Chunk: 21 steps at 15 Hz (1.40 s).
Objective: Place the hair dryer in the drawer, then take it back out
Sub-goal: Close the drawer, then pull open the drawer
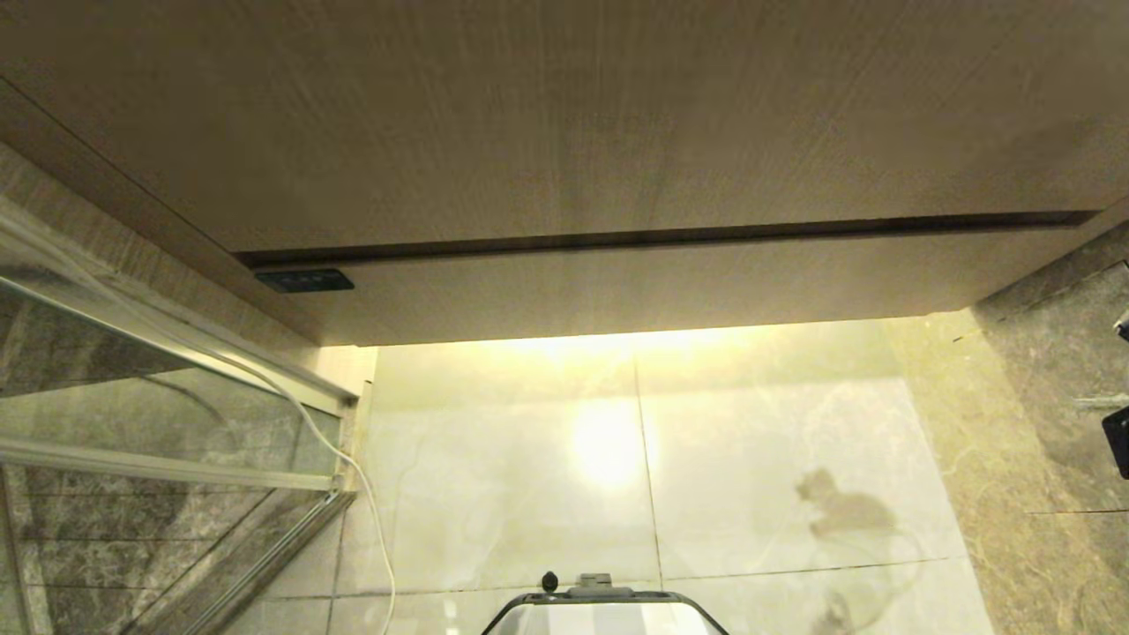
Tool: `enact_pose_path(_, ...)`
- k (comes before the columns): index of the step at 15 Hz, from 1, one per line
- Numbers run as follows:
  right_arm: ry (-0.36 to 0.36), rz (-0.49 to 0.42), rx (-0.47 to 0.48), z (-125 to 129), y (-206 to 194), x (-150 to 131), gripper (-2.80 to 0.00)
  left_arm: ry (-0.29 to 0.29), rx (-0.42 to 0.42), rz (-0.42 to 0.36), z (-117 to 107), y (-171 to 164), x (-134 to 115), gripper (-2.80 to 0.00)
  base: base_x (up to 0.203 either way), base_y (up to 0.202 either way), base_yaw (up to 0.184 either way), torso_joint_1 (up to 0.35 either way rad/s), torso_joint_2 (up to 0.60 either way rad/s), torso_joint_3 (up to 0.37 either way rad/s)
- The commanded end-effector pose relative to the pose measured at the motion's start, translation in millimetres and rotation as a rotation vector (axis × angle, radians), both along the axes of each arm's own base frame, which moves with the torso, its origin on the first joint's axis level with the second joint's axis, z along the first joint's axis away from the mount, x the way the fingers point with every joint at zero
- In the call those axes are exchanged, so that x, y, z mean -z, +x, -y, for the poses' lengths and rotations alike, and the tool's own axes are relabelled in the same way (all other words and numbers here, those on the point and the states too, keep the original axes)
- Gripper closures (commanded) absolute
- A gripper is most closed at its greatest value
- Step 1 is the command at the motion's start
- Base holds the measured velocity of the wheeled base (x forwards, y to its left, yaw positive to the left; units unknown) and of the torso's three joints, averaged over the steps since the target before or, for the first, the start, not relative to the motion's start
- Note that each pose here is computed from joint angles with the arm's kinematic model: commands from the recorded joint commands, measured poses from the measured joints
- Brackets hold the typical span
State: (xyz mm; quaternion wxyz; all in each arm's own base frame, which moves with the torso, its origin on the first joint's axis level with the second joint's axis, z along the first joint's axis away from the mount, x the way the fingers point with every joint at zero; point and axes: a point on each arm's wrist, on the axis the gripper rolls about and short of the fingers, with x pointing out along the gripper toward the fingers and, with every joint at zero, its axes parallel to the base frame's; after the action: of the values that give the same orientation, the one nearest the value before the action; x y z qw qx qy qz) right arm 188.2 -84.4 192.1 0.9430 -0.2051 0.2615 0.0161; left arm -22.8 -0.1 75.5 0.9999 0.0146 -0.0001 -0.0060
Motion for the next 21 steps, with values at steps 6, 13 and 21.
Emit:
enact_pose_path(6, -0.063, 0.132, -0.026, -21, -41, -33, 0.00, 0.000, 0.000, -0.001, 0, 0, 0, 0.00, 0.000, 0.000, 0.000, 0.000, 0.00, 0.000)
enact_pose_path(13, -0.116, 0.125, -0.149, -41, -53, -29, 0.00, 0.000, 0.000, -0.001, 0, 0, 0, 0.00, 0.000, 0.000, 0.000, 0.000, 0.00, 0.000)
enact_pose_path(21, -0.118, 0.176, -0.308, -63, -50, -39, 0.00, 0.000, 0.000, -0.001, 0, 0, 0, 0.00, 0.000, 0.000, 0.000, 0.000, 0.00, 0.000)
